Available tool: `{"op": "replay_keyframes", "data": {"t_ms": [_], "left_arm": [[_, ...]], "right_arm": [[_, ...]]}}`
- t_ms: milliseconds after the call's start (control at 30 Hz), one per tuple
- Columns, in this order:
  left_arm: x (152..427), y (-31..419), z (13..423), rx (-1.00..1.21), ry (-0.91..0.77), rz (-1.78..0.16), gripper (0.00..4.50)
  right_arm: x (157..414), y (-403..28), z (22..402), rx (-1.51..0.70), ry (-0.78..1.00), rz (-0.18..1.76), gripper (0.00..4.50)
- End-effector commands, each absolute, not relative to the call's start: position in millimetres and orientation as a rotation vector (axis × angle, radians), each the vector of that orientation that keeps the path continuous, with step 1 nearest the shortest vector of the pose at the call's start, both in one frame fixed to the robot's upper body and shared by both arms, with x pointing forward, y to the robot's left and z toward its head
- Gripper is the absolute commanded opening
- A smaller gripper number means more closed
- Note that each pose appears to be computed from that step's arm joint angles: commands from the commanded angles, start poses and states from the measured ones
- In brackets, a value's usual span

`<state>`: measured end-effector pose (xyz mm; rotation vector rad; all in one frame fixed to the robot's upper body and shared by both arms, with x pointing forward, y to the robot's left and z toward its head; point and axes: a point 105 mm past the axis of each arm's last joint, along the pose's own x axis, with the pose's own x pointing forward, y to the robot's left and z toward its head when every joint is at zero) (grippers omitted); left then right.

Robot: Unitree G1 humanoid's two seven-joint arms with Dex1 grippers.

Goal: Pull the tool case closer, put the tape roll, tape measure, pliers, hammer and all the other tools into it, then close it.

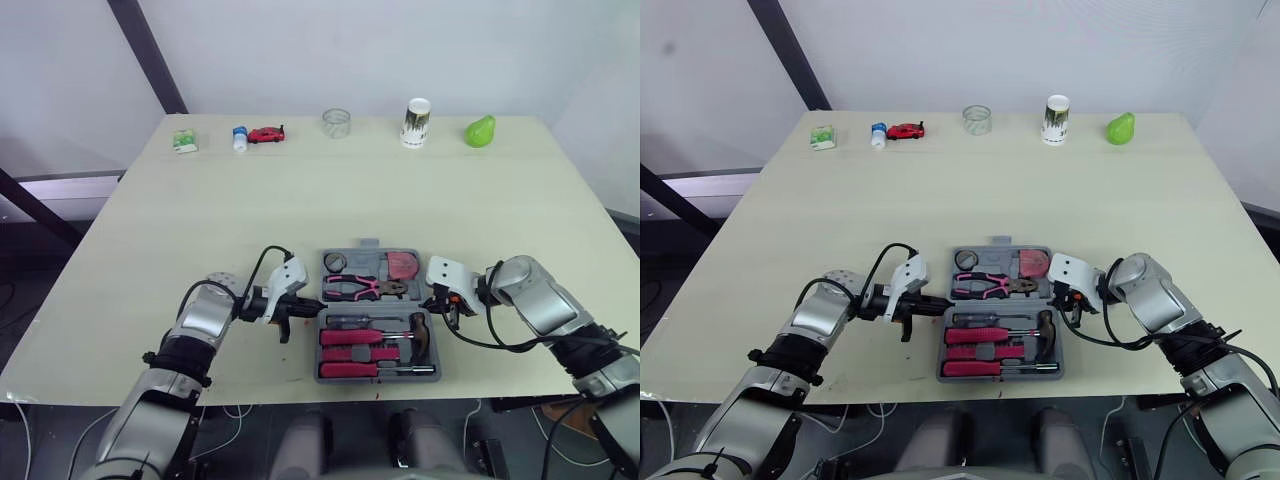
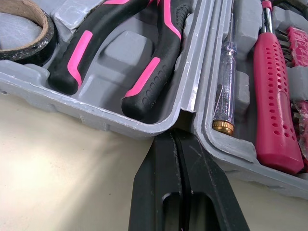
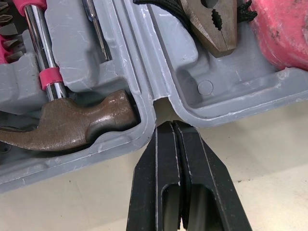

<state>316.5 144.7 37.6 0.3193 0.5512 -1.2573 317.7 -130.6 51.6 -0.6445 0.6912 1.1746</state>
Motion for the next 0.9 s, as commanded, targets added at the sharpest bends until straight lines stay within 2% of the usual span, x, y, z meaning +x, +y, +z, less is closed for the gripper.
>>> {"op": "replay_keyframes", "data": {"t_ms": [33,900], "left_arm": [[310.9,131.9,43.2,0.325,0.510,-1.310,0.00],[296.6,133.8,39.1,0.310,0.543,-1.305,0.00]], "right_arm": [[313.0,-115.6,62.6,-0.628,0.621,1.238,0.01],[293.0,-115.2,58.9,-0.588,0.649,1.245,0.01]]}}
